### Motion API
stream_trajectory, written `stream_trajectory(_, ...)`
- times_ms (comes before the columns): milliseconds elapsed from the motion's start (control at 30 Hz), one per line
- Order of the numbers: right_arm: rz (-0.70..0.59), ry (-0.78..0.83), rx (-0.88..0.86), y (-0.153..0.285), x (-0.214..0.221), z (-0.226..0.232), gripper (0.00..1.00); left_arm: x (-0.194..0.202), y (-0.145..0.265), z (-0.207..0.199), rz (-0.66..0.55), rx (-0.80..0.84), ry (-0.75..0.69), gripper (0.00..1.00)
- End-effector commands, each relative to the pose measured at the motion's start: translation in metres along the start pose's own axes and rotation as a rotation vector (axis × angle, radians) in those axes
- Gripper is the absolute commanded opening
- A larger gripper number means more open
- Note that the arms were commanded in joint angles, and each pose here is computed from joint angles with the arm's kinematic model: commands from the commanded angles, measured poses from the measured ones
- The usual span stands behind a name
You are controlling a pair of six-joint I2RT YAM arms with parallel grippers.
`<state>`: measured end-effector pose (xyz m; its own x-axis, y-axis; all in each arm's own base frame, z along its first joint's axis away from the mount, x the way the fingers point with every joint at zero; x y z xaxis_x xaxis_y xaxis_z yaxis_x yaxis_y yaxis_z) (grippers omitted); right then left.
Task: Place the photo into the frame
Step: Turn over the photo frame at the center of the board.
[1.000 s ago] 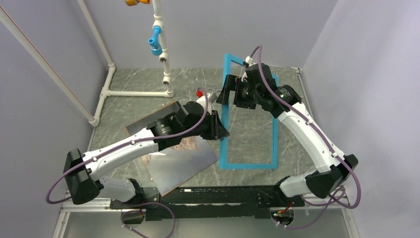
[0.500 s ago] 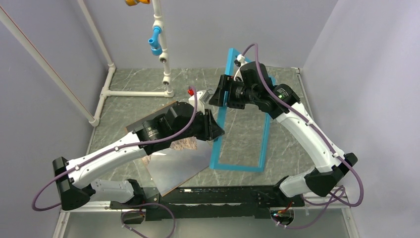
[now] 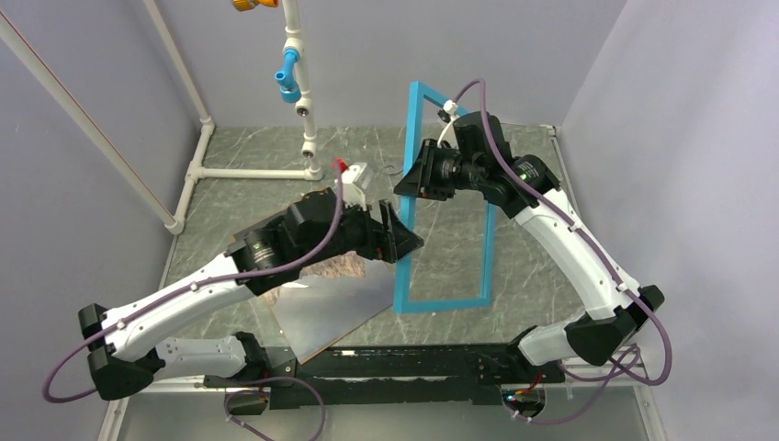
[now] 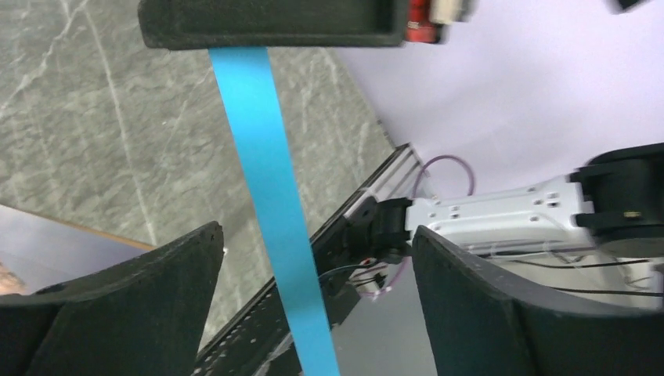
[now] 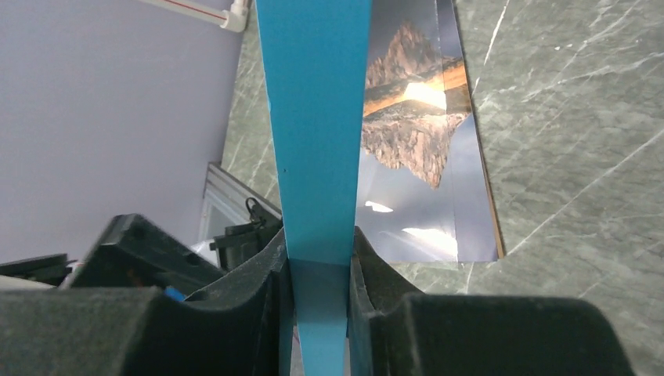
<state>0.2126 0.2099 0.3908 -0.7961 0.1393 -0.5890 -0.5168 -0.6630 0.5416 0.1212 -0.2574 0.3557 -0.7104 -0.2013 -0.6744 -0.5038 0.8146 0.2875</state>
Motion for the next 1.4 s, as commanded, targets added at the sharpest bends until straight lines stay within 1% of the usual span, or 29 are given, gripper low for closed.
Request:
stream_trajectory(0, -0.065, 0.004, -0.170, 0.014, -0.019, -0.002, 0.00, -0.013, 0.022, -0.009, -0.104, 0.103, -0.008, 0.97)
stream_trajectory(100, -0.056, -0.003, -0.222, 0.017, -0.024, -0.007, 0.00, -0.011, 0.029, 0.000, -0.109, 0.171, 0.011, 0.99)
stream_trajectory(133, -0.053, -0.007, -0.249, 0.017, -0.026, -0.007, 0.00, -0.014, 0.031, 0.000, -0.137, 0.234, 0.021, 0.99)
stream_trajectory(233, -0.033, -0.023, -0.351, 0.022, -0.029, -0.007, 0.00, -0.012, 0.033, 0.006, -0.142, 0.413, 0.064, 0.97)
stream_trajectory(367, -0.014, -0.043, -0.431, 0.024, -0.033, -0.006, 0.00, -0.010, 0.030, 0.012, -0.130, 0.557, 0.076, 0.96)
stream_trajectory(467, -0.009, -0.052, -0.458, 0.027, -0.035, -0.003, 0.00, -0.009, 0.025, 0.010, -0.102, 0.641, 0.073, 0.94)
stream_trajectory(567, -0.018, -0.053, -0.453, 0.029, -0.036, -0.003, 0.00, -0.010, 0.020, 0.006, -0.095, 0.728, 0.069, 0.90)
stream_trajectory(667, -0.022, -0.065, -0.459, 0.028, -0.035, -0.003, 0.00, -0.008, 0.015, 0.005, -0.081, 0.791, 0.094, 0.81)
stream_trajectory(767, -0.025, -0.071, -0.470, 0.029, -0.035, -0.004, 0.00, -0.006, 0.009, 0.007, -0.066, 0.806, 0.109, 0.67)
stream_trajectory(833, -0.030, -0.072, -0.469, 0.029, -0.035, -0.005, 0.00, -0.005, 0.005, 0.009, -0.056, 0.784, 0.114, 0.60)
stream_trajectory(900, -0.036, -0.077, -0.474, 0.031, -0.035, -0.005, 0.00, -0.004, 0.001, 0.011, -0.043, 0.748, 0.115, 0.50)
stream_trajectory(967, -0.041, -0.079, -0.479, 0.031, -0.035, -0.006, 0.00, -0.004, -0.002, 0.013, -0.038, 0.720, 0.119, 0.43)
stream_trajectory(1033, -0.041, -0.081, -0.482, 0.031, -0.035, -0.006, 0.00, -0.003, -0.004, 0.015, -0.041, 0.704, 0.120, 0.33)
stream_trajectory(1200, -0.051, -0.090, -0.487, 0.031, -0.032, -0.007, 0.02, -0.003, -0.007, 0.017, -0.046, 0.682, 0.120, 0.02)
stream_trajectory(1233, -0.055, -0.092, -0.482, 0.031, -0.032, -0.008, 0.04, -0.003, -0.007, 0.017, -0.046, 0.680, 0.119, 0.00)
stream_trajectory(1267, -0.058, -0.093, -0.474, 0.031, -0.032, -0.009, 0.09, -0.003, -0.006, 0.016, -0.048, 0.678, 0.119, 0.00)
stream_trajectory(1333, -0.064, -0.089, -0.461, 0.031, -0.032, -0.011, 0.14, -0.003, -0.007, 0.016, -0.050, 0.660, 0.118, 0.00)
stream_trajectory(1367, -0.060, -0.086, -0.457, 0.031, -0.031, -0.011, 0.20, -0.003, -0.006, 0.015, -0.055, 0.647, 0.111, 0.00)
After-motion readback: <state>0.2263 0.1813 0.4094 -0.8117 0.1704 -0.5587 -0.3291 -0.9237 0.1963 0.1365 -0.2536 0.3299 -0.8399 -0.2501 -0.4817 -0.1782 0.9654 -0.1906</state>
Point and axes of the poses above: each gripper's point midway between its finger pads, its own y axis back along the fingers, its own z axis along the line the jaws close on, x = y × z, the point moved 10 cm from there along y, back along the fingers, and after that the axes turned 3 degrees about y, right-handed, at the moved point
